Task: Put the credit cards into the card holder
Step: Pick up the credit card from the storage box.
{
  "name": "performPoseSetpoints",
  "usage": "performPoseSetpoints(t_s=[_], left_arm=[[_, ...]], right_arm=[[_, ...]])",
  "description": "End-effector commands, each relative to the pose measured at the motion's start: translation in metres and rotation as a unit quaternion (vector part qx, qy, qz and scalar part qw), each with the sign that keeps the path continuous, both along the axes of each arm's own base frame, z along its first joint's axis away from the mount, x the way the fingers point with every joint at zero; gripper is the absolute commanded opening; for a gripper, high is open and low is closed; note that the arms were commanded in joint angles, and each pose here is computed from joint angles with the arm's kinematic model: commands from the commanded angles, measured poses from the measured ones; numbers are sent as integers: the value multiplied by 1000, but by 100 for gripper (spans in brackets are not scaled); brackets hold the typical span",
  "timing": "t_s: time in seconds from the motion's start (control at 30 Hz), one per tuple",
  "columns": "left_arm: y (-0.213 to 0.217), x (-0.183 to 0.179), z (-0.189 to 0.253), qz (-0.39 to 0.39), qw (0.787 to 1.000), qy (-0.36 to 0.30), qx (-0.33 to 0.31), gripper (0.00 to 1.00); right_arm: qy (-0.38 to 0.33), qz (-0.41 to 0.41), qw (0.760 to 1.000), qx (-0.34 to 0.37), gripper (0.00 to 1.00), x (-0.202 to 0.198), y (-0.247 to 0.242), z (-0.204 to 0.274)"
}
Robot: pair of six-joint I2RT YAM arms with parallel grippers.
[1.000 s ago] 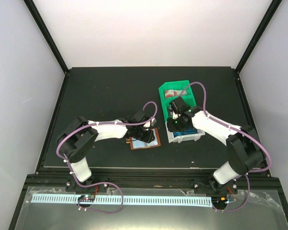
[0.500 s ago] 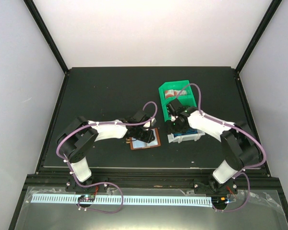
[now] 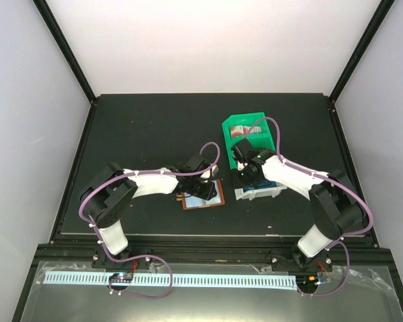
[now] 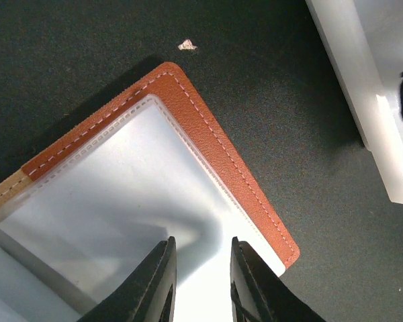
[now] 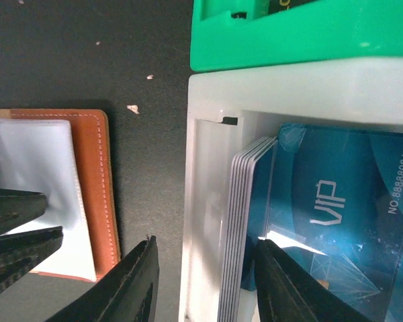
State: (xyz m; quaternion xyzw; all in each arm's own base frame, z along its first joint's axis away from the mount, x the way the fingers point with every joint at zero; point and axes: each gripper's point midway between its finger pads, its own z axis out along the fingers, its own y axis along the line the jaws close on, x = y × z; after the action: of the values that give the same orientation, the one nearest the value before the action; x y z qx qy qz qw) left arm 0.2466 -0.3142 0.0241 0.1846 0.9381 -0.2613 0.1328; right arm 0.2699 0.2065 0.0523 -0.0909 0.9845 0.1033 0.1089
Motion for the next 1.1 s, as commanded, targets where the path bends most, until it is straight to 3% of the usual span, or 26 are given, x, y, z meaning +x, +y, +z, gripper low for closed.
performPoseSetpoints(t_s=[0.0,0.27,0.57,0.87,1.07], left_arm=[[2,-9,-15,-3,1000,23,11,24],[2,-9,-14,-3,1000,23,11,24],[2,-9,-14,-3,1000,23,12,24],[2,-9,-12,-3,1000,22,10,24],[0,-8,-7,-3,1000,18,5,24]], right_arm=[[-11,1,1000,20,40,0,5,12],[-13,-1,999,32,28,-2,7,17],[-20,-2,999,38,24,-3,6,25],[-24,-11,999,29,5,-2,1,25],[-39,-22,999,19,1,-2,-7,34]])
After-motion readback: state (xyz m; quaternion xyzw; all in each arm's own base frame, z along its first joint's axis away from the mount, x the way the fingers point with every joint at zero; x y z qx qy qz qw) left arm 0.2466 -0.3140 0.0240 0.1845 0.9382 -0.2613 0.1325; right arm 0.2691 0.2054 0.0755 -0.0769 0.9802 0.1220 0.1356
